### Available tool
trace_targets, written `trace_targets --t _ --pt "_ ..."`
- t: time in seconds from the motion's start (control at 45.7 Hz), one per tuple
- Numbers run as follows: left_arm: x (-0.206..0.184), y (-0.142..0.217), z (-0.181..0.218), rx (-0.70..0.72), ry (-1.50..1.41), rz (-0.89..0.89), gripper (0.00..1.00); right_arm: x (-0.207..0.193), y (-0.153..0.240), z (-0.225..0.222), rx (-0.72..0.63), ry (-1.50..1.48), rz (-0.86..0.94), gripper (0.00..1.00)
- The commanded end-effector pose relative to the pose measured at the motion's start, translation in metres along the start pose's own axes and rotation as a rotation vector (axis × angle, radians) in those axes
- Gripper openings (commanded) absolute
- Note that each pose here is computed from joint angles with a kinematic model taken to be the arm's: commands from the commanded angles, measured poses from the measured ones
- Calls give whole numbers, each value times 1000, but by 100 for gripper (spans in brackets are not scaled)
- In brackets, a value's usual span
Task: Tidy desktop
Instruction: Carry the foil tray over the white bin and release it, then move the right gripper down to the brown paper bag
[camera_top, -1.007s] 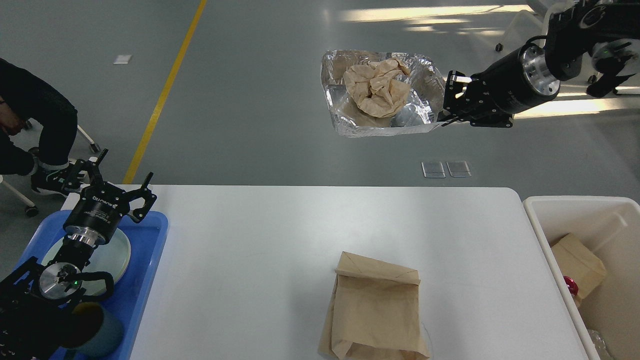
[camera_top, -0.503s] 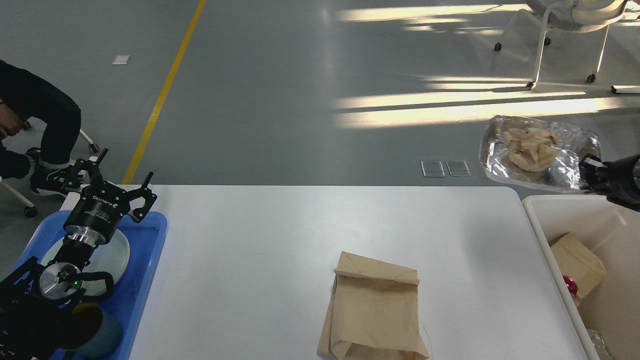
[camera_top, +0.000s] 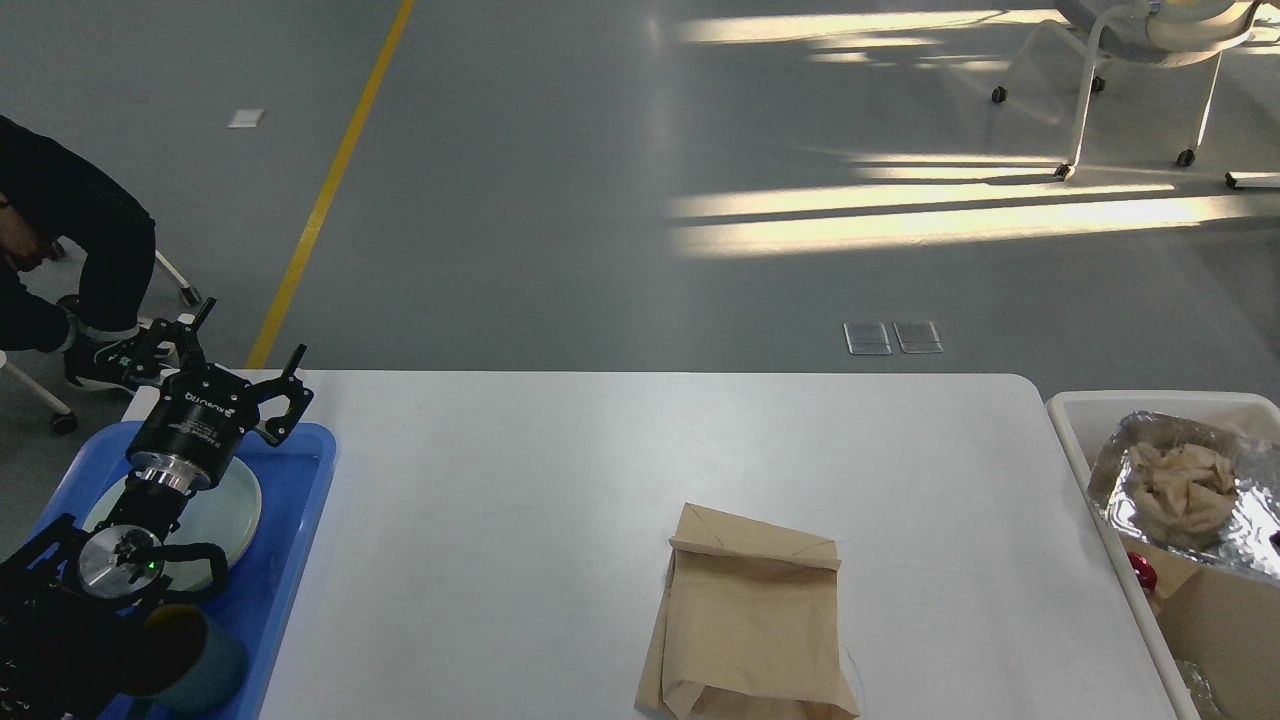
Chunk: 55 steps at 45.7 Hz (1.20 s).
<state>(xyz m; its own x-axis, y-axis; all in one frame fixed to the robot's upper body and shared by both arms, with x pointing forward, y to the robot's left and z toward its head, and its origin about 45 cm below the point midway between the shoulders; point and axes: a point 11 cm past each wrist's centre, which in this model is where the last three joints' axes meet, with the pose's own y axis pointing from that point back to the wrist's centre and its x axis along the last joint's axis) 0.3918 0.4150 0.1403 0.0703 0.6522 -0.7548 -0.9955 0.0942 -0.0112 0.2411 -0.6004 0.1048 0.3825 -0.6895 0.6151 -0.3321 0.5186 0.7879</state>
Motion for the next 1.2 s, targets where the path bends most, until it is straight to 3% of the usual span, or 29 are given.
trace_targets --t 0.0,0.022,0.066,0.088,0.35,0.656,0.941,1.182 --pt "1 1 0 1 0 1 96 -16 -9 19 -29 -14 -10 11" --pt "0 0 0 0 0 0 96 -19 -10 19 -31 -9 -15 31" --pt "0 0 0 0 0 0 96 -23 -12 19 -31 0 -16 81" --pt "0 0 0 0 0 0 96 -22 -13 18 -29 2 -11 100" --pt "0 0 0 0 0 0 96 -21 -11 7 -9 1 -18 100" --pt "0 0 0 0 0 0 96 24 33 -103 161 106 17 100" --pt "0 0 0 0 0 0 96 17 125 -230 338 374 -8 100" --pt "0 0 0 0 0 0 96 -35 245 -322 482 661 -319 100"
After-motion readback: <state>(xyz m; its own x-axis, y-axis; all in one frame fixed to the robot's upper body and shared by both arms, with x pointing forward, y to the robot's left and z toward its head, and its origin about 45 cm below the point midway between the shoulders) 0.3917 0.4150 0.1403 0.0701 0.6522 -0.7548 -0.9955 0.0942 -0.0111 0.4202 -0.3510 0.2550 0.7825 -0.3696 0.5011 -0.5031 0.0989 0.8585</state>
